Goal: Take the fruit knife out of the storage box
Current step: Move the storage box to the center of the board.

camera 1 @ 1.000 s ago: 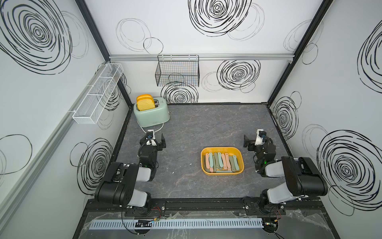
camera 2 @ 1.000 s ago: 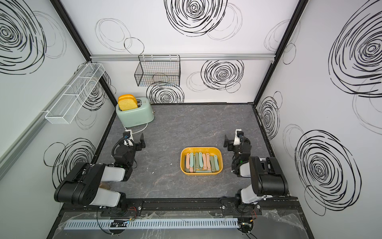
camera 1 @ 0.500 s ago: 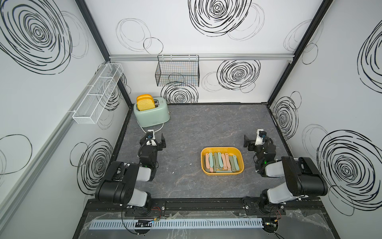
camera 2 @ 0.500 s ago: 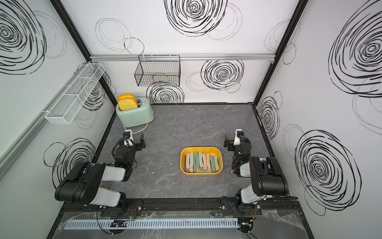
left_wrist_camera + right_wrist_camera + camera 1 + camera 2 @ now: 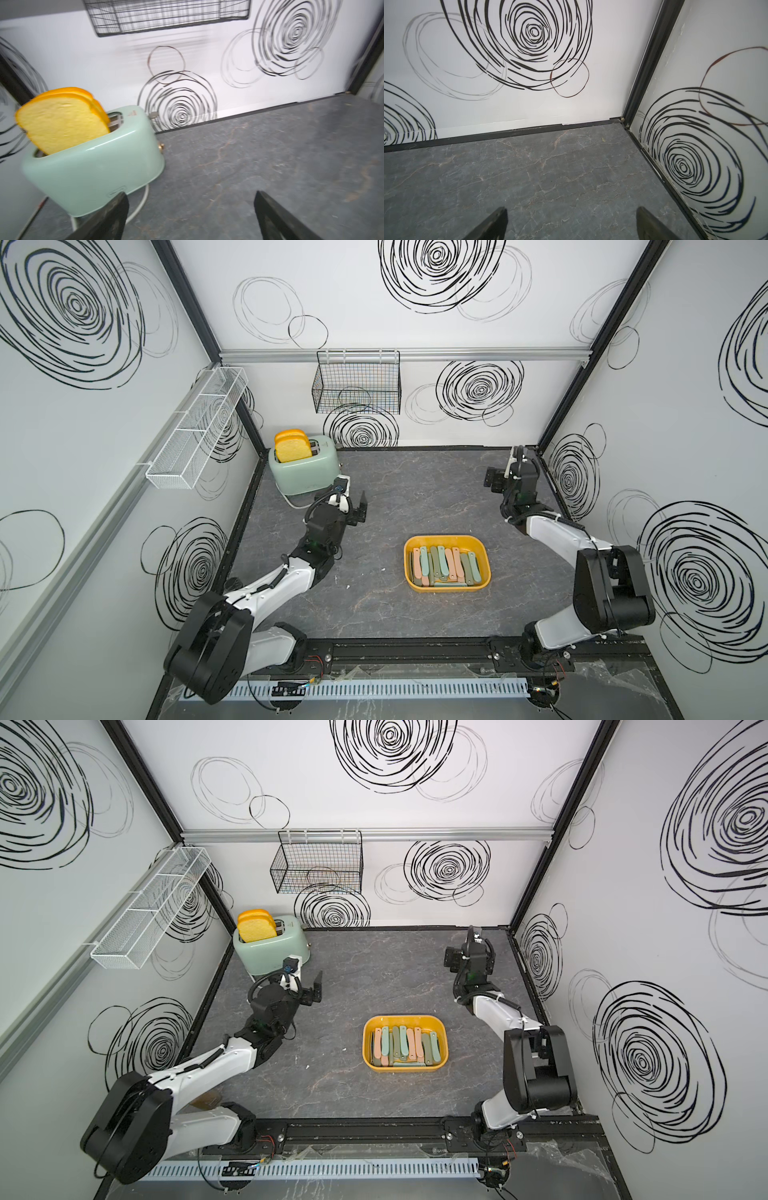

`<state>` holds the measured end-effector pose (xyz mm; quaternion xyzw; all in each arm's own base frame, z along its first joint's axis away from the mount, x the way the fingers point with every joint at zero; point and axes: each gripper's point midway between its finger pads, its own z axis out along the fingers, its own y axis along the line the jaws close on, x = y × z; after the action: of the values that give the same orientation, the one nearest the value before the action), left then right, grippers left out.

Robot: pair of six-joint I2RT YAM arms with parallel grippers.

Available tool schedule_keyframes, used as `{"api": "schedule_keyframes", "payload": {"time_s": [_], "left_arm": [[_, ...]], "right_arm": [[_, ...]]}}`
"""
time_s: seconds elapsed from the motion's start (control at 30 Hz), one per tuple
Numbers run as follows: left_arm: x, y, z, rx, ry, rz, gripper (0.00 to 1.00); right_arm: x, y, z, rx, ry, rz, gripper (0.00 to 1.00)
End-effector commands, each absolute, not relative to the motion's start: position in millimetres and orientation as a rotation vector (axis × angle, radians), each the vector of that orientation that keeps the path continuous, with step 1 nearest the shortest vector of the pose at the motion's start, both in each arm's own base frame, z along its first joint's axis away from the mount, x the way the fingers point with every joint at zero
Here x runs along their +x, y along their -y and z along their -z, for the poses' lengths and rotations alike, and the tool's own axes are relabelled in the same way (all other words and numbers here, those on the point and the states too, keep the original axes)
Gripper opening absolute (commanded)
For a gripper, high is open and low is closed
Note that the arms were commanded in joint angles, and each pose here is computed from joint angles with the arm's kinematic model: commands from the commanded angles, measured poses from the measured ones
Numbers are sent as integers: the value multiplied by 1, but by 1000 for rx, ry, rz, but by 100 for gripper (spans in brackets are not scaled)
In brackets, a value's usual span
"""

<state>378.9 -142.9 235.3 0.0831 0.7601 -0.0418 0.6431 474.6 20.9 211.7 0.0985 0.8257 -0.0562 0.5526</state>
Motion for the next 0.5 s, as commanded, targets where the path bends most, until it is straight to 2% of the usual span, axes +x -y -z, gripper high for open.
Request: {"api": "schedule_keyframes", "payload": {"time_s": [0.0,0.13,0.27,0.37,0.47], "left_arm": [[358,168,-212,107,-2022,202,98],[332,212,-187,90,-2304,291,98],[310,254,-172,198,-2481,369,98],[305,262,-150,226,-2592,322,98],[306,272,-130,206,-2651,391,98]], "right_arm": [[443,-40,-164,343,-2316,96,99],[421,-105,-164,289,-2505,-267,99],[378,-161,-188,101,-2566,-382,99],[342,-179,-191,40,-2628,-433,99],[315,-180,-190,76,-2660,-508,99]]}}
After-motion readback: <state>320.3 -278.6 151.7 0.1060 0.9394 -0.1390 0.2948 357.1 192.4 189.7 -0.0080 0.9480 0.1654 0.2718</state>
